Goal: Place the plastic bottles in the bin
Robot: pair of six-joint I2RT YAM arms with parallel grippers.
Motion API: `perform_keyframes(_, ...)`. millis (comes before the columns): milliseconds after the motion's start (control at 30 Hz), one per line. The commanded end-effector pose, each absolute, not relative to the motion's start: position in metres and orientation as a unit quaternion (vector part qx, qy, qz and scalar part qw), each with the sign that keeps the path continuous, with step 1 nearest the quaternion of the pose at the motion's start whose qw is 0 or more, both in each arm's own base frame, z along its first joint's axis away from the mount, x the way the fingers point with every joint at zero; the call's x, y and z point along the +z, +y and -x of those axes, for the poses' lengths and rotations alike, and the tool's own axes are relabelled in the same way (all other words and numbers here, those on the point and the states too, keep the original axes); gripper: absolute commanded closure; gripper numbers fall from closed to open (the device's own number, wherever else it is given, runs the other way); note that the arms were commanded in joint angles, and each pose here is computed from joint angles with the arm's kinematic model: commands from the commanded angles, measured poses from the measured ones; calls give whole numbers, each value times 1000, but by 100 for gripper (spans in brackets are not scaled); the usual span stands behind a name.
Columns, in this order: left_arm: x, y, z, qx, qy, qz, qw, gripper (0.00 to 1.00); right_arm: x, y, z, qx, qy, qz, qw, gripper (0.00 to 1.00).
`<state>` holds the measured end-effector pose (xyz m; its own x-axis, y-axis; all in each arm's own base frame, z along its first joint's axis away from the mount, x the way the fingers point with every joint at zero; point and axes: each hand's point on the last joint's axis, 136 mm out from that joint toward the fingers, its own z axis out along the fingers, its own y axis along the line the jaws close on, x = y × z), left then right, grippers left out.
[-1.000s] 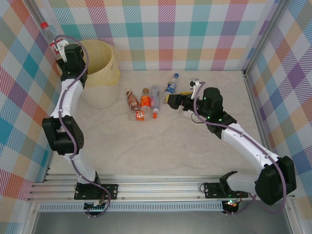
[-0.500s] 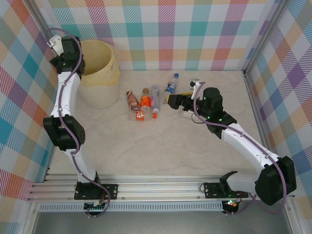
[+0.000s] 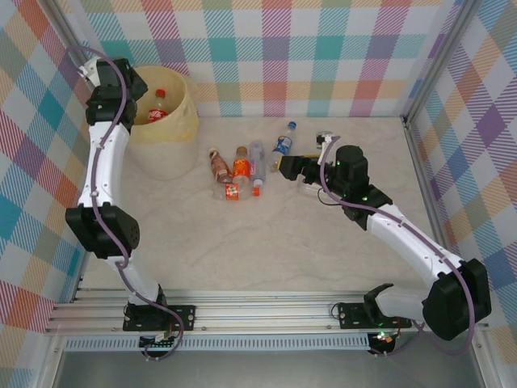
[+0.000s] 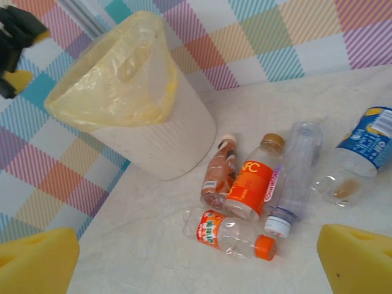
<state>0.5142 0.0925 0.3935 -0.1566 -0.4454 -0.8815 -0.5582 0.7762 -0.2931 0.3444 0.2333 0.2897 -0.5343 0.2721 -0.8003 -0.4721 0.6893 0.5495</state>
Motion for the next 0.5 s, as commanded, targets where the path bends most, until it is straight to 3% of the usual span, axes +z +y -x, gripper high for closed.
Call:
perform_keyframes(0,410,45,-496,-7,773,291,563,0,293,221,-352,369,790,23,489,0)
perform_keyframes(200,382,-33,-466,-56,800,250,543,0,272,202,-361,331,808,-39,486,0)
perform_keyframes(467,289,-106,-412,-107,827,301,463,0,267,201,-361,324,813,-33,482,0)
